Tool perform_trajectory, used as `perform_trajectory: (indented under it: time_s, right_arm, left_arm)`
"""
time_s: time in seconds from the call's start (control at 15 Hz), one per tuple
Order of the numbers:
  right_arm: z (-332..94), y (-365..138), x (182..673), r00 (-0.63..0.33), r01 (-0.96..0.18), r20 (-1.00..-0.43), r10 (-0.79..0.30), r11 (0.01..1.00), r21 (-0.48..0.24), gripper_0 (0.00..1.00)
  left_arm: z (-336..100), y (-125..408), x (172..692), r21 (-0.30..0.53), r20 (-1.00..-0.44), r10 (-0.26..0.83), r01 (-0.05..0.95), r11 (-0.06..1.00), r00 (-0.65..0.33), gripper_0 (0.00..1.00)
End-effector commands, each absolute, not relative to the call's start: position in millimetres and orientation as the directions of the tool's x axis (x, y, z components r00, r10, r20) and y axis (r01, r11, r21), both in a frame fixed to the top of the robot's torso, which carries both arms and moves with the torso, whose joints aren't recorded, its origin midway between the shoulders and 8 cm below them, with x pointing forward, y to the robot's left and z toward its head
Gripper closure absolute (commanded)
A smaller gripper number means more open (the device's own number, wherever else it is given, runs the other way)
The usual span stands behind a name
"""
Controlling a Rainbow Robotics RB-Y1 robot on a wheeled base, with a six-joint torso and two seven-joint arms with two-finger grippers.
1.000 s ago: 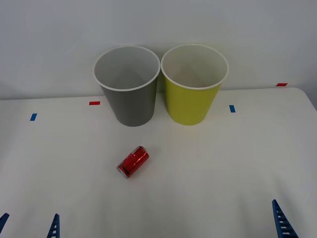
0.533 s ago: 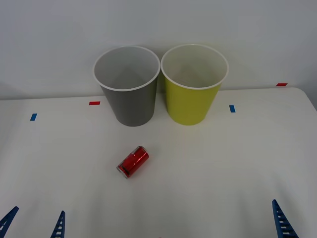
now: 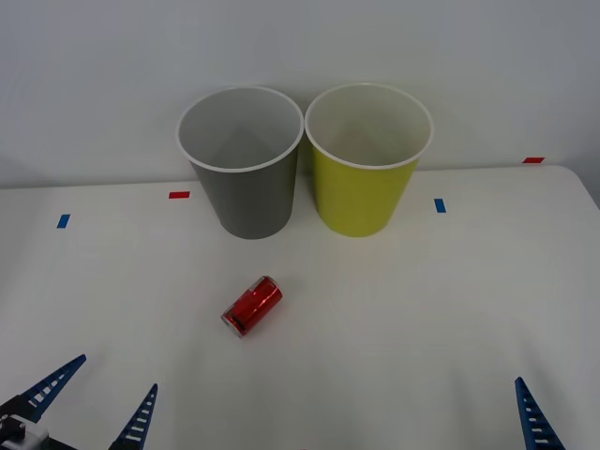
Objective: Put cans in the gray bin and PET bottles in the light green bin.
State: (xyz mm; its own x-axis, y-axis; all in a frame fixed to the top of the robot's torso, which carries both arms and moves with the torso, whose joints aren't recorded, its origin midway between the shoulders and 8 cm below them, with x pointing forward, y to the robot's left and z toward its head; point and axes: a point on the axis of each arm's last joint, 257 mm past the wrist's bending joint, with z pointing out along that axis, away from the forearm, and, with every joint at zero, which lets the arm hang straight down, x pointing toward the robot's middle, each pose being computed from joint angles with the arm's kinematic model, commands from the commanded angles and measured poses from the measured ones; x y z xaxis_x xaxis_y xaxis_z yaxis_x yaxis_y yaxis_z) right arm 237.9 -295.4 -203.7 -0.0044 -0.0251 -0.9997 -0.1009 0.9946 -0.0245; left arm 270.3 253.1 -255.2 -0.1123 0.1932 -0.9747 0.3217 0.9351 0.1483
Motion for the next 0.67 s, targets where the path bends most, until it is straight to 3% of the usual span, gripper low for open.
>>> perform_trajectory:
  time_s: [0.07, 0.47, 0.67]
  right_arm:
    - [-204, -295, 238, -0.004, -0.101, -1.000, -0.025, 0.995, -0.025, 0.00]
    - [-204, -295, 238, -0.004, -0.101, -1.000, -0.025, 0.995, -0.025, 0.00]
    - [-204, -295, 238, -0.004, -0.101, -1.000, -0.025, 0.995, -0.025, 0.00]
  left_arm:
    - [-257, 232, 285, 0.202, -0.941, 0.295, 0.423, 0.883, -0.167, 0.00]
    - [-260, 220, 326, 0.297, -0.858, 0.460, 0.510, 0.807, -0.228, 0.00]
    - [-262, 206, 333, 0.313, -0.782, 0.541, 0.555, 0.771, -0.311, 0.00]
